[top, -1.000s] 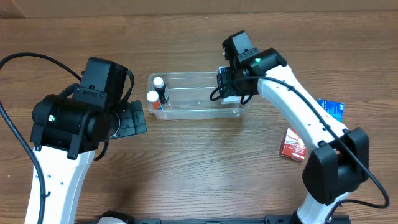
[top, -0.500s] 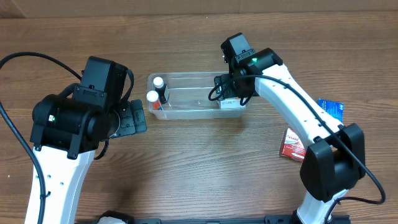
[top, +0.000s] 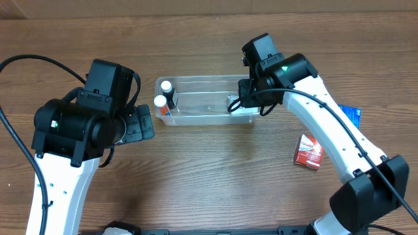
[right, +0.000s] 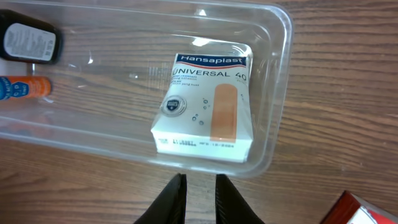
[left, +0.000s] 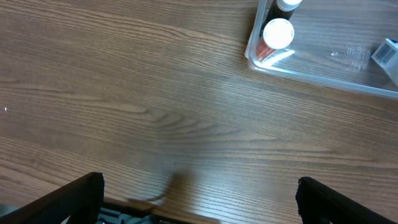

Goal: Pack container
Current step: 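Lower the Hansaplast box into the container's right side and release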

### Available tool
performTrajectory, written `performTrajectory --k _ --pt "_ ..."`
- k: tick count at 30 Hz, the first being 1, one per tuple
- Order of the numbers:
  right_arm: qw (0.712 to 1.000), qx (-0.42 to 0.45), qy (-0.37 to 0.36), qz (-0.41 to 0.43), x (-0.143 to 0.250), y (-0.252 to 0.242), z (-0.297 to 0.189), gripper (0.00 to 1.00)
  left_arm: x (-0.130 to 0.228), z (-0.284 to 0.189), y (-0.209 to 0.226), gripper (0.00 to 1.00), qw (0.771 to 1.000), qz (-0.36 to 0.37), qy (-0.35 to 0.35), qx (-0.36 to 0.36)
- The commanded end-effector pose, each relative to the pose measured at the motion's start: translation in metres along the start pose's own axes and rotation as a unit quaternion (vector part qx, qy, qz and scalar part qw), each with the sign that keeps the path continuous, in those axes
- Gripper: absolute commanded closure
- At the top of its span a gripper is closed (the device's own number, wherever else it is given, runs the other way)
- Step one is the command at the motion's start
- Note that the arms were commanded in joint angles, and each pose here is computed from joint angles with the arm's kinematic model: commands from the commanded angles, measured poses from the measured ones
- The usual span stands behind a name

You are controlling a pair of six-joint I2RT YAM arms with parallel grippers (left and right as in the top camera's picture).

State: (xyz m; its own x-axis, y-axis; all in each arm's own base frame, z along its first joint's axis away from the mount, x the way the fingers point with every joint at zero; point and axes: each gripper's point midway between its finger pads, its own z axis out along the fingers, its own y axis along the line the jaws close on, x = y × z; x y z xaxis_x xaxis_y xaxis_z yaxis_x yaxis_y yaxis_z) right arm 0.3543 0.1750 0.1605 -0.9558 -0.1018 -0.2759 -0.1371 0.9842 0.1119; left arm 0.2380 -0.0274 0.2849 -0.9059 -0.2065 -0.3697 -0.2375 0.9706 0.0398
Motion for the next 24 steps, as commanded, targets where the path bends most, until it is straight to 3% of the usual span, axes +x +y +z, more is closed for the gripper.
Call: performTrajectory --k 1,11,21,24 --pt "1.0 0.003 0.022 0.004 0.008 -0.002 0.023 0.82 0.001 0.0 0.002 0.0 1.0 -0.009 0.0 -0.002" --pt "0.999 0.0 0.034 0.004 0.028 -0.007 0.064 0.8 0.001 0.0 0.002 0.0 1.0 -0.009 0.0 -0.002" --pt "1.0 -0.006 0.007 0.002 0.014 -0.004 0.061 0.79 0.001 0.0 0.002 0.0 1.0 -0.009 0.0 -0.002" --pt "1.0 0.028 -0.011 0.005 0.003 -0.013 0.035 0.76 0.001 0.0 0.003 0.0 1.0 -0.009 0.0 -0.003"
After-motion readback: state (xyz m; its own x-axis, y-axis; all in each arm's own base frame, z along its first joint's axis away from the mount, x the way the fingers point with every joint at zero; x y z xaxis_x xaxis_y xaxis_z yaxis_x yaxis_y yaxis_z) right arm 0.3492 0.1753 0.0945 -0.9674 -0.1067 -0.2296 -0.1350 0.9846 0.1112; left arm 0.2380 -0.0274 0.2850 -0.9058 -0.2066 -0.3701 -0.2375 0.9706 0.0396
